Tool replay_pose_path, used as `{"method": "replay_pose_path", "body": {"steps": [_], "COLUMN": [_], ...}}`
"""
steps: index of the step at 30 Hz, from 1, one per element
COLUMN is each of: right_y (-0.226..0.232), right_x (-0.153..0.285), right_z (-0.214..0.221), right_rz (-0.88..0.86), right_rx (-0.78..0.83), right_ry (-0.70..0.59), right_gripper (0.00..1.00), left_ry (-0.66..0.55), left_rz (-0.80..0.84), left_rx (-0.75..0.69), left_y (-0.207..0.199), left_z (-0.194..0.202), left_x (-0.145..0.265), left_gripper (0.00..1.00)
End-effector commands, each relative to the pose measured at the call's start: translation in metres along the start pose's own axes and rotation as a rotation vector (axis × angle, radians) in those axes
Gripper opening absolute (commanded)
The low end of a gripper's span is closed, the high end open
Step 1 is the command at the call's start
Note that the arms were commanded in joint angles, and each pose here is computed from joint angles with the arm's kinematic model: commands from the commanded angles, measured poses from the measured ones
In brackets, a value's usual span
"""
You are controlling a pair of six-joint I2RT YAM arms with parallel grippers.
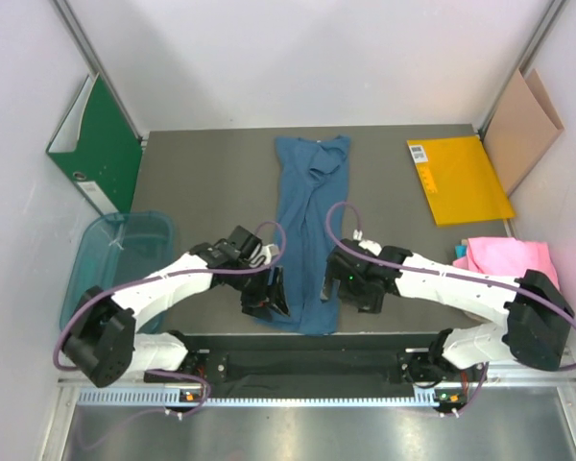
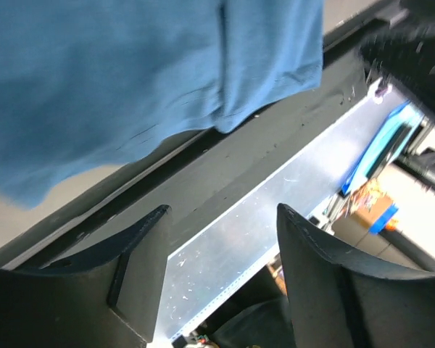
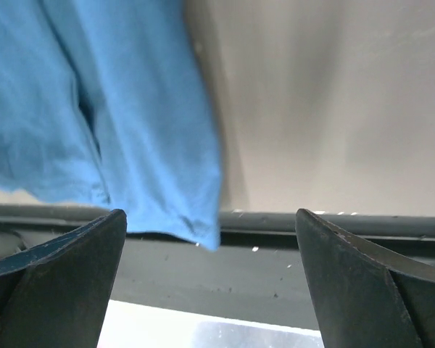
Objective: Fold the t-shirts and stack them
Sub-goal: Grab the bottom of the folded rectangular tshirt with both arms
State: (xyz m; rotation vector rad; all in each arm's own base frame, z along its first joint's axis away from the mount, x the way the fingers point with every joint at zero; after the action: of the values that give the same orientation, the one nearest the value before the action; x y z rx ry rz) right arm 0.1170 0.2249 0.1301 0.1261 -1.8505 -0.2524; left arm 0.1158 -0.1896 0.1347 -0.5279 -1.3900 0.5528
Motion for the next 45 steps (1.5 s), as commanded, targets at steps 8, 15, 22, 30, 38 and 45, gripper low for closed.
{"method": "replay_pose_path", "body": {"steps": [8,15,22,30,38,45], "right_y": [-0.021,-0.034,-0.037,-0.041,-0.04,-0.035], "right_x": [0.015,0.019,0.017,0.017,0.01,0.007], "right_z": [-0.038,-0.045,-0.045,-0.046,-0.044,-0.049], "right_rz": [-0.037,-0.034,-0.039,-0.041,-0.064,-0.068], "right_rx": [-0.042,-0.071,-0.071,-0.082,-0.091,-0.074], "right_ry": [-0.109,-0.129,-0.122,-0.127,-0.117,-0.113], "right_gripper": [1.0,1.0,1.0,1.0,1.0,1.0], "left_ry": [0.101,0.118,0.129,0.187,0.173,0.161], "left_rz": [-0.001,-0.003,0.009,-0.049,-0.014,-0.016], "left_rx": [-0.041,-0.049,-0.062,-0.07,-0.157,-0.172], "left_y": [-0.011,-0.016,-0.029,-0.026,-0.067,-0.076], "left_z": [-0.007,-0.013,-0.018,-0.01,-0.004,0.0], "left_x": [-0.056,-0.072,-0.085,-0.092,-0.044,-0.027], "left_gripper": [0.59,0.57,0.53,0.0,0.0,0.0]}}
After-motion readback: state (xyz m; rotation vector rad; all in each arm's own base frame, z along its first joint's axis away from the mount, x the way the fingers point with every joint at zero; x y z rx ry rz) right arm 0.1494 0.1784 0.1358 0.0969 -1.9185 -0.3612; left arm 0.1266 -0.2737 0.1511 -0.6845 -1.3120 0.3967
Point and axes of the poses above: each gripper's point midway between its finger pads, its own x axis back along the fingers, its own y axis along the line the jaws close on, z = x × y, the point moved 6 cm from there along x, back along the fingers, and after that the axes turned 7 degrees about x, right-handed, at the moved point
